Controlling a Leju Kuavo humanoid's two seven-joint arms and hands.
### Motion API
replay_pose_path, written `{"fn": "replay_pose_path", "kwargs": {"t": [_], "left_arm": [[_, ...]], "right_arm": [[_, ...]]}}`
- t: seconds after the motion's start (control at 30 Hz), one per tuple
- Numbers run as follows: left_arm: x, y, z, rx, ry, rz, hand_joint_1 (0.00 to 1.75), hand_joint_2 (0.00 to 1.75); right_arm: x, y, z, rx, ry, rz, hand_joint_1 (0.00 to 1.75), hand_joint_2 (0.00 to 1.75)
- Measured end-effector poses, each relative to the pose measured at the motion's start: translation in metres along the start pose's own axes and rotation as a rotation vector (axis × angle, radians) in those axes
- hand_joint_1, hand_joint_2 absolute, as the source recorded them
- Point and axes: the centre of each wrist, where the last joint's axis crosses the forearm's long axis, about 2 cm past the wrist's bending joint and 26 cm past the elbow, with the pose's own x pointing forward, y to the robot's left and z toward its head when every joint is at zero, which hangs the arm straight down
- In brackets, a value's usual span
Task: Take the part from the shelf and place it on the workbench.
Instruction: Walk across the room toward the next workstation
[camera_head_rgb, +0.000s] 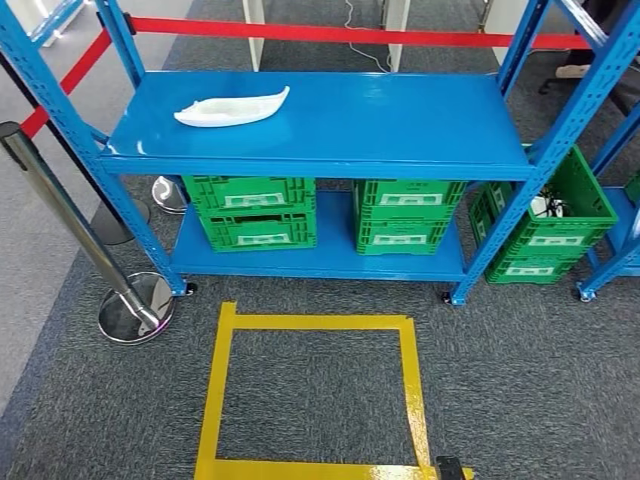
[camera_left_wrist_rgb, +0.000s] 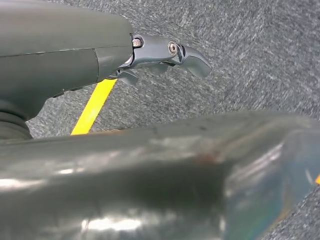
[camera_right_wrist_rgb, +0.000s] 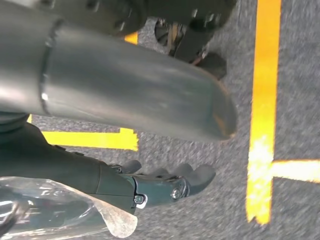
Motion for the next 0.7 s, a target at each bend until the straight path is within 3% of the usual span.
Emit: {"fn": "replay_pose_path", "kwargs": {"t": [0.23, 0.37, 0.5, 0.7], "left_arm": [[0.0007, 0.0026, -0.0014, -0.007, 0.014, -0.004, 0.00, 0.00], [0.0030, 0.0021, -0.0026, -0.007, 0.027, -0.022, 0.00, 1.75], [0.0050, 0.0002, -0.0032, -0.009, 0.025, -0.028, 0.00, 1.75], [0.0101, 0.0076, -0.0088, -0.035, 0.005, -0.057, 0.00, 1.75]], "right_arm": [[-0.0012, -0.0001, 0.0003, 0.006, 0.030, -0.027, 0.00, 0.00], [-0.0020, 0.0001, 0.0005, 0.019, 0.092, -0.008, 0.00, 0.00], [-0.0013, 0.0002, 0.0003, 0.034, 0.096, -0.009, 0.00, 1.75], [-0.0068, -0.0018, 0.0013, 0.044, 0.122, -0.026, 0.00, 1.75]]}}
